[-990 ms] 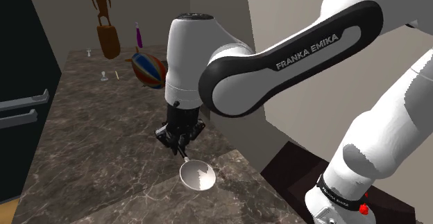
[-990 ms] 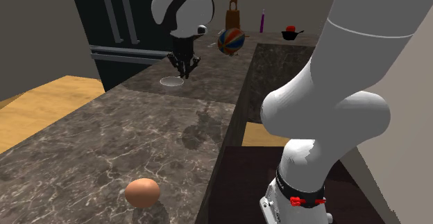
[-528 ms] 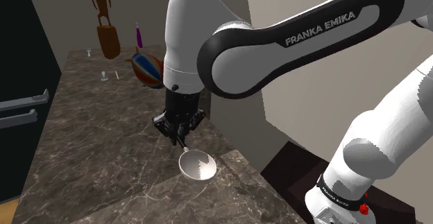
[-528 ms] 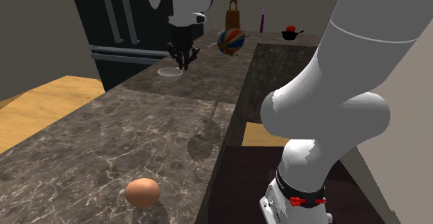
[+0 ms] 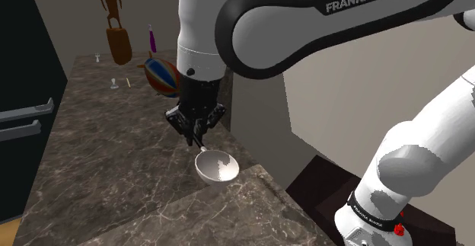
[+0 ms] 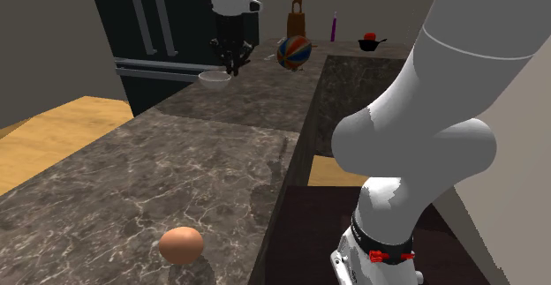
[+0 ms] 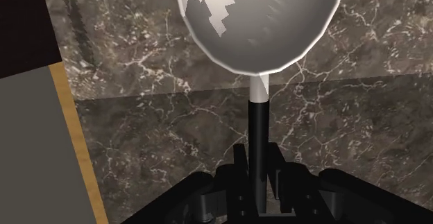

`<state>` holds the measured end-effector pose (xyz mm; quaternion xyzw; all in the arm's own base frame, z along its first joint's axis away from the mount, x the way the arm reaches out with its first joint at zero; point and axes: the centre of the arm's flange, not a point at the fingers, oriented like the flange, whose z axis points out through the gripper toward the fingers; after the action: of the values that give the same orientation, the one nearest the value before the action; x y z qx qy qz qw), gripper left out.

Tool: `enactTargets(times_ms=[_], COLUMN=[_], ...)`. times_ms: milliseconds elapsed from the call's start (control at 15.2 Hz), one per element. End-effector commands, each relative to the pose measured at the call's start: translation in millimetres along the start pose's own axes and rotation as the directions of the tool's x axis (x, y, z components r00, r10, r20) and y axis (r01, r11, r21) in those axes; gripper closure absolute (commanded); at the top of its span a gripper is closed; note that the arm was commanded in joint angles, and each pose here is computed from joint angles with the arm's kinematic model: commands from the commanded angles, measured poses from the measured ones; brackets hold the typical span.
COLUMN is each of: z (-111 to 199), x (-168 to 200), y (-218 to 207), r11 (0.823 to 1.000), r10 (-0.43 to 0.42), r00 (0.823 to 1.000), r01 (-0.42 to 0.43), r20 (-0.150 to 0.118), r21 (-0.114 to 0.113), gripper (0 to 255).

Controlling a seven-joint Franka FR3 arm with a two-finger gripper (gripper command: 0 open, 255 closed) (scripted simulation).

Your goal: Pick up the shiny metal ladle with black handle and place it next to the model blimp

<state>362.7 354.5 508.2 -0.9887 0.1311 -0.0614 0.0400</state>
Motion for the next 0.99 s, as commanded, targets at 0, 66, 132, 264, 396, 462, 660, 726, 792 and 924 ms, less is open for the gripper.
enactTargets(times_ms=[0, 66, 132, 264, 396, 462, 660, 726, 792, 924], z=[-10, -15, -20, -31, -41, -46, -62, -67, -72, -83], x=[1, 1, 2, 3, 4, 5, 7, 7, 8, 9], y=[0, -1, -1, -3, -4, -4, -6, -6, -7, -8], r11=[1.0, 1.0, 1.0, 1.0, 1.0, 1.0, 1.0, 1.0, 1.0, 1.0], r10=[0.0, 0.0, 0.0, 0.0, 0.0, 0.0, 0.0, 0.0, 0.0, 0.0], r00=[1.0, 1.0, 1.0, 1.0, 1.0, 1.0, 1.0, 1.0, 1.0, 1.0], r01=[0.0, 0.0, 0.0, 0.0, 0.0, 0.0, 0.0, 0.0, 0.0, 0.0], r20=[0.0, 0.0, 0.0, 0.0, 0.0, 0.0, 0.0, 0.0, 0.0, 0.0], r21=[0.0, 0.0, 0.0, 0.0, 0.0, 0.0, 0.0, 0.0, 0.0, 0.0], gripper=[255, 255, 255, 255, 255, 255, 255, 255, 255, 255])
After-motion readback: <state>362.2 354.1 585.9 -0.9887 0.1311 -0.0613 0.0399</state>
